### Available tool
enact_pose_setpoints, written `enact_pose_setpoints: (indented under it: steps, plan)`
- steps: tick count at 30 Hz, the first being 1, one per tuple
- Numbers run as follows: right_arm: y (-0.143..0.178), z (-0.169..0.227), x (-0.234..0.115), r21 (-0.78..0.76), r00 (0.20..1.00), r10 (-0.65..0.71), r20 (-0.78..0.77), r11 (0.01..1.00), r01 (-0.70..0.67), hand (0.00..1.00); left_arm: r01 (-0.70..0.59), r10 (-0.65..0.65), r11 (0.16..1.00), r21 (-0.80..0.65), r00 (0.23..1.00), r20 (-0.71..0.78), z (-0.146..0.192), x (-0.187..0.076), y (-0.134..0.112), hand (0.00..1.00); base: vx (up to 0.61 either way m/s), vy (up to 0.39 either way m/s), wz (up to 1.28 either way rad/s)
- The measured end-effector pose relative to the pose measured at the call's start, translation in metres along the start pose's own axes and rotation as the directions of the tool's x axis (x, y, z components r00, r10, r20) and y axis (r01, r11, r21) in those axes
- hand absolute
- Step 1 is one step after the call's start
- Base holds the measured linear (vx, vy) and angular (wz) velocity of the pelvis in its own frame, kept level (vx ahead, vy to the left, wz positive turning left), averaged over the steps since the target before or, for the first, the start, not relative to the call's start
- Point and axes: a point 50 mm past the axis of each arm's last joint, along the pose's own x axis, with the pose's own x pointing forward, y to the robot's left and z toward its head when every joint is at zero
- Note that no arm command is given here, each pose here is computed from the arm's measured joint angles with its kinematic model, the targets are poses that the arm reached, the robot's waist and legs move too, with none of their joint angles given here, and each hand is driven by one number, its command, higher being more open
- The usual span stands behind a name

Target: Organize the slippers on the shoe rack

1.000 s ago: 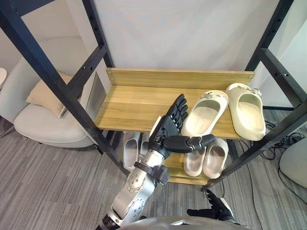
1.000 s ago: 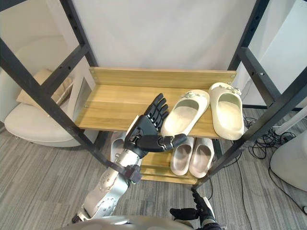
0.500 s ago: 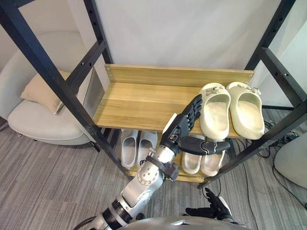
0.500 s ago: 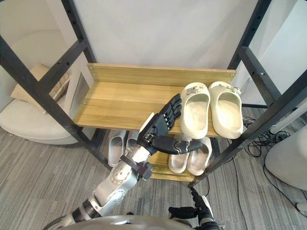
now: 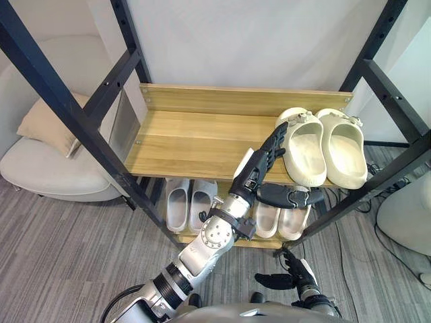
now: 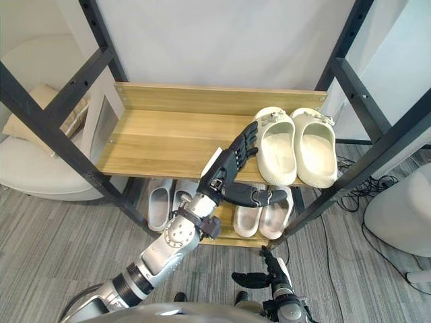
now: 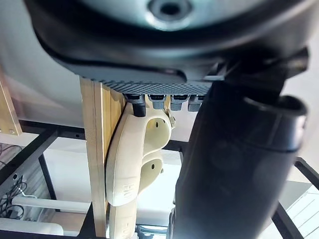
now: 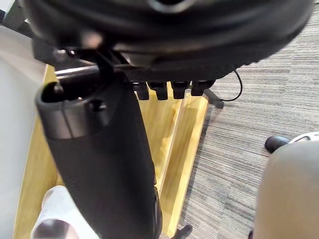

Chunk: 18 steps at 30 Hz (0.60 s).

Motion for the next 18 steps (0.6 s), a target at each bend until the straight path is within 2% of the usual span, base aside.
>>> enact_pose_setpoints:
  steps: [10, 18]
  plan:
    - [0.004, 0.005, 0.003, 0.019, 1.000, -0.009, 0.014, 1.000, 0.009, 1.00, 0.002, -0.002, 1.000, 0.003, 0.999, 0.032, 0.007, 0.000, 0.004, 1.00, 0.00, 0.000, 0.00]
    - [0.004, 0.008, 0.005, 0.032, 1.000, 0.018, 0.020, 0.999, -0.018, 1.00, 0.022, -0.006, 0.971, -0.239, 0.998, 0.070, 0.030, -0.014, 0.001, 1.00, 0.05, -0.002, 0.05]
